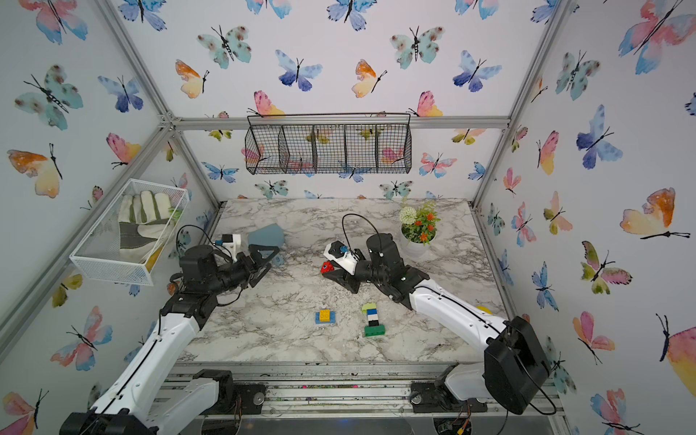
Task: Assemble the number 1 with lego
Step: Assemble the lego brick with the lego brick.
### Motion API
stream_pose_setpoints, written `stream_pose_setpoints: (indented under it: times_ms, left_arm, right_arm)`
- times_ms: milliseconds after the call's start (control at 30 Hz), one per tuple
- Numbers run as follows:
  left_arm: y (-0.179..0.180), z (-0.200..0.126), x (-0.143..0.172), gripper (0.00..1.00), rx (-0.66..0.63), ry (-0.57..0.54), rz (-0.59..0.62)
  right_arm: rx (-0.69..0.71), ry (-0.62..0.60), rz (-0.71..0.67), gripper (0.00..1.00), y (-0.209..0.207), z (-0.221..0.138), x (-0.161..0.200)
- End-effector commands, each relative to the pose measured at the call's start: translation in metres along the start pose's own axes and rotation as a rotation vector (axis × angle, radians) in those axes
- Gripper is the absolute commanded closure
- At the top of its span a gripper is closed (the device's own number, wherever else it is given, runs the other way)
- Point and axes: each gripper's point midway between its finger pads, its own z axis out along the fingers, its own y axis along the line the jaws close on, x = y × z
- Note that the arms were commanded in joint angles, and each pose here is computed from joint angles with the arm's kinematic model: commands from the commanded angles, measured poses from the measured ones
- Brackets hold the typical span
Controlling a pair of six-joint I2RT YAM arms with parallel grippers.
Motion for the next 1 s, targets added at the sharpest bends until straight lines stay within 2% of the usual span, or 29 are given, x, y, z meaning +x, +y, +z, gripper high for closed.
stream_pose_setpoints:
  times_ms: [0, 133, 200, 500, 967]
  left_arm:
    - [0.053, -0.008, 0.005, 0.03, -0.181, -0.05, -0.043]
    - [0.075, -0.012, 0.005, 0.03, -0.24, -0.086, -0.07]
    - [0.082, -0.015, 0.003, 0.03, -0.267, -0.102, -0.071]
    - [0.097, -0.025, -0.001, 0.03, -0.362, -0.134, -0.026]
    - [0.102, -0.031, -0.001, 0.04, -0.401, -0.139, 0.001]
  right_arm:
    - [-0.095, 0.342, -0.004, 0.88, 0.025, -0.002, 0.056]
    - [-0.151, 0.566, -0.066, 0.88, 0.039, 0.011, 0.077]
    - [-0.156, 0.637, -0.108, 0.88, 0.044, 0.019, 0.081]
    - [-0.219, 0.816, -0.264, 0.88, 0.07, 0.052, 0.098]
    - [-0.204, 0.98, -0.366, 0.96, 0.068, 0.08, 0.132]
